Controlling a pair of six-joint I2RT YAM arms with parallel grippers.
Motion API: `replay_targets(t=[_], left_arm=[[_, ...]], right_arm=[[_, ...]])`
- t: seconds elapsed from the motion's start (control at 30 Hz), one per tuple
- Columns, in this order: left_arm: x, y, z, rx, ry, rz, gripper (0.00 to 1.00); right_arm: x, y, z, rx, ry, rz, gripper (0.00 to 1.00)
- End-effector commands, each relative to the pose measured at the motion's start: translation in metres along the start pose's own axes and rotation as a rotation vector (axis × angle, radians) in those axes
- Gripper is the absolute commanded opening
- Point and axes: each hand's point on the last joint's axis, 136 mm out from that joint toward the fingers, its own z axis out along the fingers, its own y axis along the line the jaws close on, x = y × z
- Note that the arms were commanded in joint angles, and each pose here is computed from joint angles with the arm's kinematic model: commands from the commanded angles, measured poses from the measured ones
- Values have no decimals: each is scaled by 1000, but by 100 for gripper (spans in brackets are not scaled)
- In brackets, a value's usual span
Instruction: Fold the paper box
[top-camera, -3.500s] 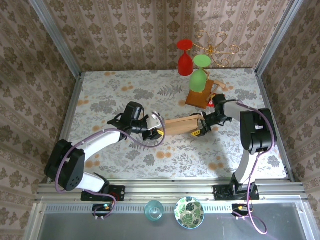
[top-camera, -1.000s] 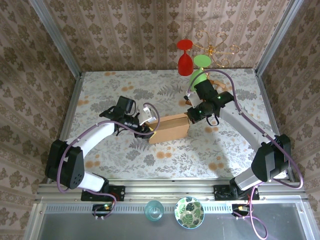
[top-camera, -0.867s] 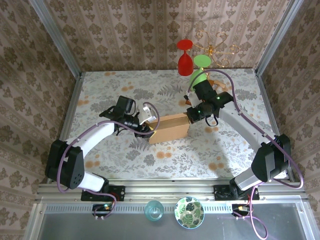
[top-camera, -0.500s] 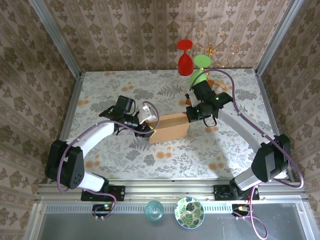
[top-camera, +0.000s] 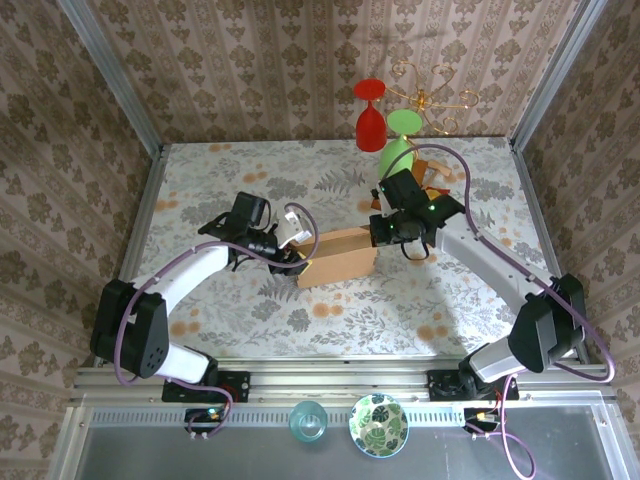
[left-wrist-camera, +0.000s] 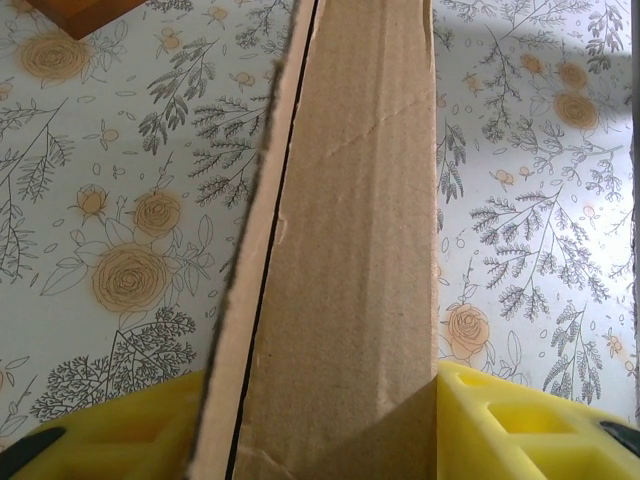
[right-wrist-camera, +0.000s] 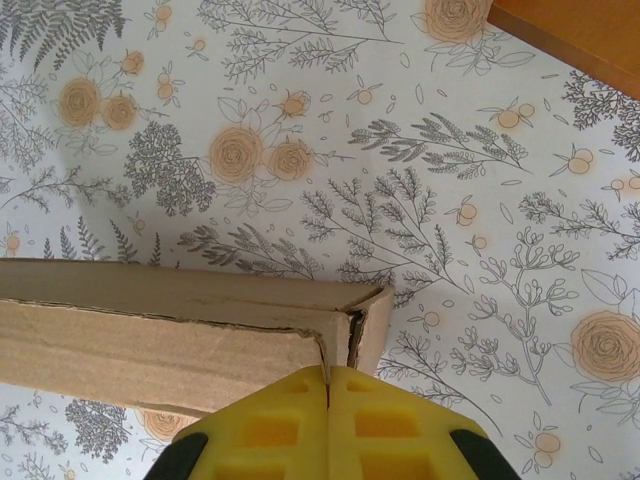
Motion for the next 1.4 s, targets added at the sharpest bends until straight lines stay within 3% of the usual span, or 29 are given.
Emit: replay_targets(t=[0.0, 0.5, 0.87, 1.1, 1.23, 1.37], left_arm=[[1, 2, -2, -15, -11, -8, 53], [2, 5, -3, -38, -9, -19, 54], [-26, -6, -37, -139, -153, -93, 63], [-22, 0, -78, -291, -194, -294, 61], [-15, -3, -86, -257, -163, -451, 55], [-14, -3, -83, -208, -105, -524, 50]], right_arm=[[14, -6, 5, 38, 16, 29, 0], [32, -11, 16, 103, 27, -6, 0], [24, -14, 12, 134, 7, -11, 0], [18, -10, 12, 135, 33, -12, 0], [16, -7, 11, 131, 51, -15, 0], [15, -4, 11, 123, 66, -21, 0]])
